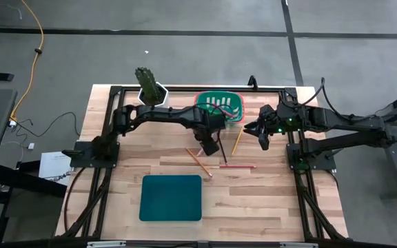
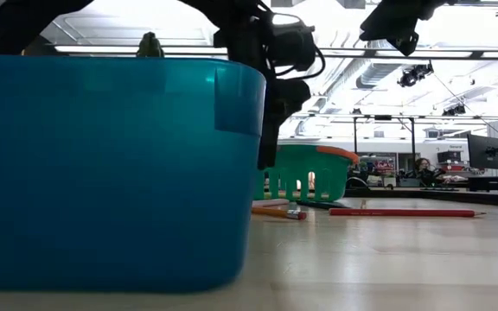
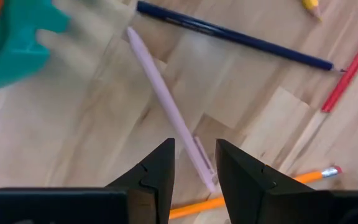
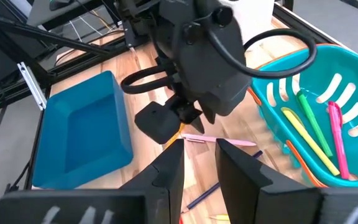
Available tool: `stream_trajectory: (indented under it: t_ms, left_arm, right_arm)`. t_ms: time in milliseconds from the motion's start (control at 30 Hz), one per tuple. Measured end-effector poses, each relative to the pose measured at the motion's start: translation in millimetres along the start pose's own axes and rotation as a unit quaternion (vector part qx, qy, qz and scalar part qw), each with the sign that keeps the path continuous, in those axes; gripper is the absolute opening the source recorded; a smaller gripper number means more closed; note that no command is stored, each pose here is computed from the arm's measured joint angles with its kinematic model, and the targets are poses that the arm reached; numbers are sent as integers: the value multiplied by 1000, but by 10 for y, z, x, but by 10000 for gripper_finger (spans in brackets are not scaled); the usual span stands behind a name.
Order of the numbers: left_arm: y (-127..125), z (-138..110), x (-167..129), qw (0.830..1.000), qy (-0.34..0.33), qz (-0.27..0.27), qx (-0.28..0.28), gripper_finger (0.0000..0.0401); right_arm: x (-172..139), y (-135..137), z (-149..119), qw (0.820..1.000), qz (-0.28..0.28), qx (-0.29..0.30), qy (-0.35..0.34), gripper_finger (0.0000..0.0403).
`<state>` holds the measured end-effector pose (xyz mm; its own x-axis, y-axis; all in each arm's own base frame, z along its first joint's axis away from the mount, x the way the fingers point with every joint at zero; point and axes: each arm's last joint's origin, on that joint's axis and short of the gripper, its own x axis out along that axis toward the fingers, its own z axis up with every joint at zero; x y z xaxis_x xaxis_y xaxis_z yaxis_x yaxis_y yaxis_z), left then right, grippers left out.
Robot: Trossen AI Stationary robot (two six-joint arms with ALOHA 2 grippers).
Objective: Sort pens & pencils
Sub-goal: Put the pink pen into the green basket
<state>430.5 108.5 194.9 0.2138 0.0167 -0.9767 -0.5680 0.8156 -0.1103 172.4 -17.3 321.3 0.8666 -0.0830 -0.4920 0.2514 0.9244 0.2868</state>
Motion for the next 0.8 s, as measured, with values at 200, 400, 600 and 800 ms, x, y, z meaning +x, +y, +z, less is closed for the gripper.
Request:
stream_trajectory:
  t_ms: [200,400,600,800]
  left_arm:
    - [1,0,17,1000,3,-1,-8,103]
    - [9,-32,135,999,34,2,-28,103]
    - [-16,-74,231,997,60,-2,-40,103]
    - [-46,-67,219,998,51,-1,-48,103]
  right_arm:
    - [0,0,0,1000,0,-2,0,83]
    - [0,0,-2,1000,0,-5,1,83]
    - [-1,0,-8,1000,2,-10,5,83]
    - [-1,3,-9,1000,7,-14,6,83]
